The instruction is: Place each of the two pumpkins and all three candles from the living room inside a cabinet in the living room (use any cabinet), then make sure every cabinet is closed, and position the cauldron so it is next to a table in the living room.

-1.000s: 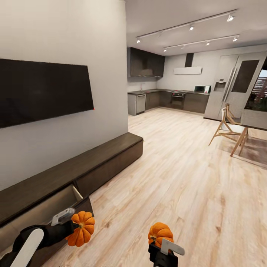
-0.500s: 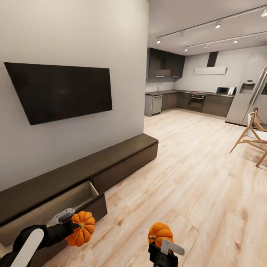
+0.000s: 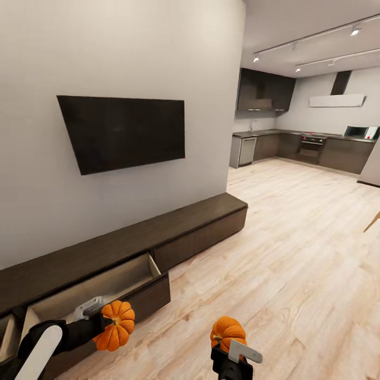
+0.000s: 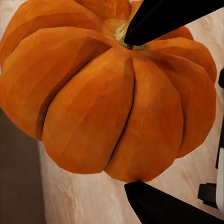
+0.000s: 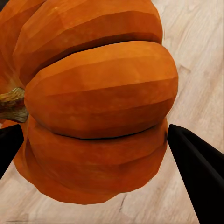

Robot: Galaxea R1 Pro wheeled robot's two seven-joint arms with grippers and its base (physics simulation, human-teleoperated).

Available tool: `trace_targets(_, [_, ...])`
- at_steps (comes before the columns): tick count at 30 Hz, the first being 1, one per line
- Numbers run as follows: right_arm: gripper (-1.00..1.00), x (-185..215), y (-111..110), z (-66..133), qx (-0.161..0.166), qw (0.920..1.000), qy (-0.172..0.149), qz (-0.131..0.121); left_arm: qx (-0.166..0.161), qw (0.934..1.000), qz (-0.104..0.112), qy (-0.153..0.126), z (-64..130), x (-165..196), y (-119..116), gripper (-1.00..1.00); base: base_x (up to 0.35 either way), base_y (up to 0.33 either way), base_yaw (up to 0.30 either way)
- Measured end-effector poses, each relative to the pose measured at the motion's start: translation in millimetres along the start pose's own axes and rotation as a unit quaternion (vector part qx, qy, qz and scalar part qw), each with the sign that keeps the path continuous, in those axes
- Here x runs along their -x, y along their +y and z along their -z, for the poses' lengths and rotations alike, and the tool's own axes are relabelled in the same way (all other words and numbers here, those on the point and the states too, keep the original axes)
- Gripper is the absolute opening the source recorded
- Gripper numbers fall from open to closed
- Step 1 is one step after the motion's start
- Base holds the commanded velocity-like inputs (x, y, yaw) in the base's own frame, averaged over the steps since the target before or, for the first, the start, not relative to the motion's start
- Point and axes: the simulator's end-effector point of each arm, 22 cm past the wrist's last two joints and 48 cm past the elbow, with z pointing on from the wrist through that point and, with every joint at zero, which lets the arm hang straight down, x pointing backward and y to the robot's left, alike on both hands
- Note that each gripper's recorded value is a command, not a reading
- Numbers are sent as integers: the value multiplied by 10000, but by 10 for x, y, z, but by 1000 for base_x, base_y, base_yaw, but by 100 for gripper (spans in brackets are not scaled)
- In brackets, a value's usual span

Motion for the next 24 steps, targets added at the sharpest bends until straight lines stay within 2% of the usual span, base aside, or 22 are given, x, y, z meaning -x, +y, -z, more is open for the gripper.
trace_targets(24, [-100, 209, -36, 250, -2, 10000, 3, 6, 1, 10000, -5, 15, 291, 104, -100, -100, 0, 0, 291])
